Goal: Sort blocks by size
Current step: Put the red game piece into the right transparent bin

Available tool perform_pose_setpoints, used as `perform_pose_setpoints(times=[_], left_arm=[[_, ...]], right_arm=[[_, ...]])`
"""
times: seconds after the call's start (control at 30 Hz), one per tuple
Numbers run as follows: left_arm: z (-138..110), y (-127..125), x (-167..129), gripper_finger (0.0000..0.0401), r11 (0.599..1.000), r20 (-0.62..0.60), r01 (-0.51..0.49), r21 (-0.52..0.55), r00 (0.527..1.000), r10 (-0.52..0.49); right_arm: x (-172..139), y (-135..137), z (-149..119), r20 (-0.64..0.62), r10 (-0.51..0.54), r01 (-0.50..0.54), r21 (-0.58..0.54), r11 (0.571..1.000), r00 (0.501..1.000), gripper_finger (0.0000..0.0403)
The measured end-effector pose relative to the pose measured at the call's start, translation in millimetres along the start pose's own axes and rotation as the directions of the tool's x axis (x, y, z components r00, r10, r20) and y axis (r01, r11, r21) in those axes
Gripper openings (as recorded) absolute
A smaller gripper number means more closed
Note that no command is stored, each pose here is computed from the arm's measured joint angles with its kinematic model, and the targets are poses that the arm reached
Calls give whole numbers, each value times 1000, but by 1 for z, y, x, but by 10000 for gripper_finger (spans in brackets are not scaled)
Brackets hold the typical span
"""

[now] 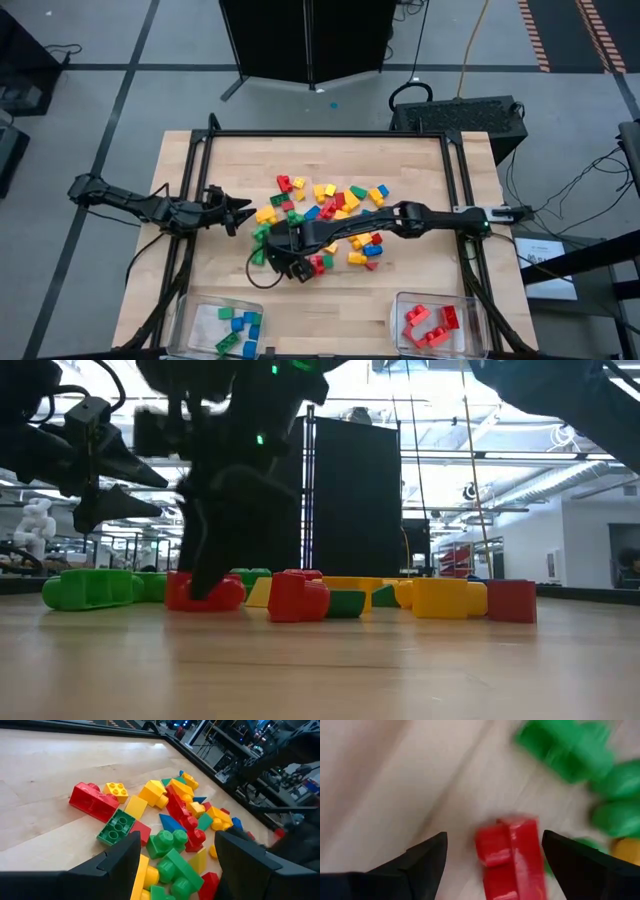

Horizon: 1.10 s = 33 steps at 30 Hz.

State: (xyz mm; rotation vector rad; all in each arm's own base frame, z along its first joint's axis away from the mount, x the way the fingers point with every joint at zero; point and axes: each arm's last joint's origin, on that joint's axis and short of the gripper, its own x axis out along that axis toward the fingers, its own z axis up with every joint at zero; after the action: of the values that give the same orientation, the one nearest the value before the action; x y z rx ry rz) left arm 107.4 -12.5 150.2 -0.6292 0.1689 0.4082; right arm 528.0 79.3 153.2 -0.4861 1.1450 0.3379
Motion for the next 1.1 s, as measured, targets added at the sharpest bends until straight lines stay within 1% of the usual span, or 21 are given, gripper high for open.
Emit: perform_pose_setpoints(times=[0.03, 0.1, 0.17, 0.27, 0.43, 0.57, 0.67, 0.73, 0.8, 0.93, 1.03, 1.1], left_arm=[[0, 0, 0, 255, 1000, -3, -3, 2, 1000, 3], [-1, 0, 1, 255, 1000, -7, -3, 3, 1000, 3], [-1, 0, 1, 255, 1000, -8, -3, 3, 1000, 3], [-1, 0, 1, 255, 1000, -10, -1, 3, 1000, 1], [-1, 0, 1, 255, 1000, -11, -1, 4, 1000, 1], [-1, 0, 1, 255, 1000, -11, -1, 3, 1000, 1], [-1, 0, 1, 255, 1000, -18, 5, 2, 1000, -5], [-1, 0, 1, 255, 1000, -21, 8, -2, 1000, -9], [-1, 0, 1, 255, 1000, -21, 8, -16, 1000, -9], [-1, 0, 1, 255, 1000, -21, 9, -22, 1000, -9], [-1, 0, 1, 255, 1000, -21, 8, -23, 1000, -9], [-1, 0, 1, 255, 1000, -21, 8, -24, 1000, -9]], right_arm=[[6, -1, -3, -19, 7, -6, 18, 1000, 1000, 317], [7, -3, -7, -44, 13, -10, 53, 999, 999, 312], [9, -5, -11, -67, 24, -18, 87, 996, 997, 294], [9, -8, -14, -82, 30, -20, 109, 994, 996, 247], [10, -12, -17, -91, 40, -26, 146, 989, 995, 148], [8, -12, -18, -99, 36, -17, 191, 981, 994, 148], [-2, -10, -15, -100, 26, -5, 200, 980, 995, 148], [-16, -8, -14, -113, 20, 4, 202, 979, 993, 148], [-39, -7, -9, -79, 4, 14, 228, 974, 997, 148], [-112, 0, -3, -20, -11, 16, 312, 950, 1000, 148], [-157, 16, -3, -3, 5, -3, 381, 924, 1000, 148], [-186, 30, -6, -1, 18, -16, 447, 895, 1000, 148]])
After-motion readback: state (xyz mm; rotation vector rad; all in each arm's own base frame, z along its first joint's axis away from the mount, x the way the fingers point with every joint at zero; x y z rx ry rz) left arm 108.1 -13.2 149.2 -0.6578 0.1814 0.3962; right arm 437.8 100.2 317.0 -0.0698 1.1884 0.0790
